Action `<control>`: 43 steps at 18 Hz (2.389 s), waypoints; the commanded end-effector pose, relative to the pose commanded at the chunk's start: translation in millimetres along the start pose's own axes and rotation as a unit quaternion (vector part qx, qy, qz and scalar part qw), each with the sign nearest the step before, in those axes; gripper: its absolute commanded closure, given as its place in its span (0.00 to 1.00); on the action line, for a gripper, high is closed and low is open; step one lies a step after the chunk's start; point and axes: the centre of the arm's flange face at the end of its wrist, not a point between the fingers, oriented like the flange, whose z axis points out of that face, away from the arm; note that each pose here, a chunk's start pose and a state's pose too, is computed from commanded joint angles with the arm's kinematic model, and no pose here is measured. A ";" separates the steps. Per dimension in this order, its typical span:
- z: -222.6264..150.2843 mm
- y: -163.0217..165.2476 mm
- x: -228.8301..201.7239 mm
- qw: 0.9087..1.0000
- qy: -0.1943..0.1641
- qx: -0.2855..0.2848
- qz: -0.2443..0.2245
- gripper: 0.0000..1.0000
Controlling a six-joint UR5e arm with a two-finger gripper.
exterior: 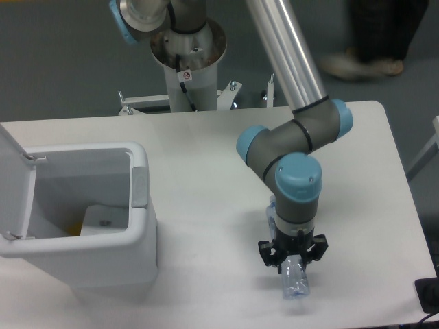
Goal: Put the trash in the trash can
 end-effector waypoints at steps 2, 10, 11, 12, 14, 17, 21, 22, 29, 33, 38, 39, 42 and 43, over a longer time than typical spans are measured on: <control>-45.8 -30.3 4.8 0.998 0.012 0.052 -0.031 0.44; -234.1 -71.9 107.1 0.969 0.111 0.219 -0.030 0.44; -246.8 -70.7 119.3 0.967 0.117 0.227 -0.019 0.44; -252.7 -68.4 137.1 0.966 0.123 0.229 -0.002 0.45; -263.0 -64.4 186.0 0.960 0.136 0.236 0.065 0.47; -276.9 -50.7 229.0 0.952 0.150 0.240 0.114 0.48; -276.5 -19.4 285.8 0.945 0.178 0.223 0.160 0.48; -267.3 -9.1 300.5 0.944 0.187 0.210 0.172 0.48; -222.3 11.3 310.7 0.945 0.195 0.173 0.198 0.33; -231.1 9.6 307.7 0.943 0.189 0.181 0.205 0.00; -257.9 2.1 259.3 0.952 0.150 0.201 0.175 0.00; -257.8 -1.8 234.7 0.956 0.137 0.203 0.160 0.00; -259.2 -13.9 153.7 0.969 0.073 0.207 0.113 0.00; -259.0 -17.1 130.1 0.972 0.051 0.206 0.101 0.00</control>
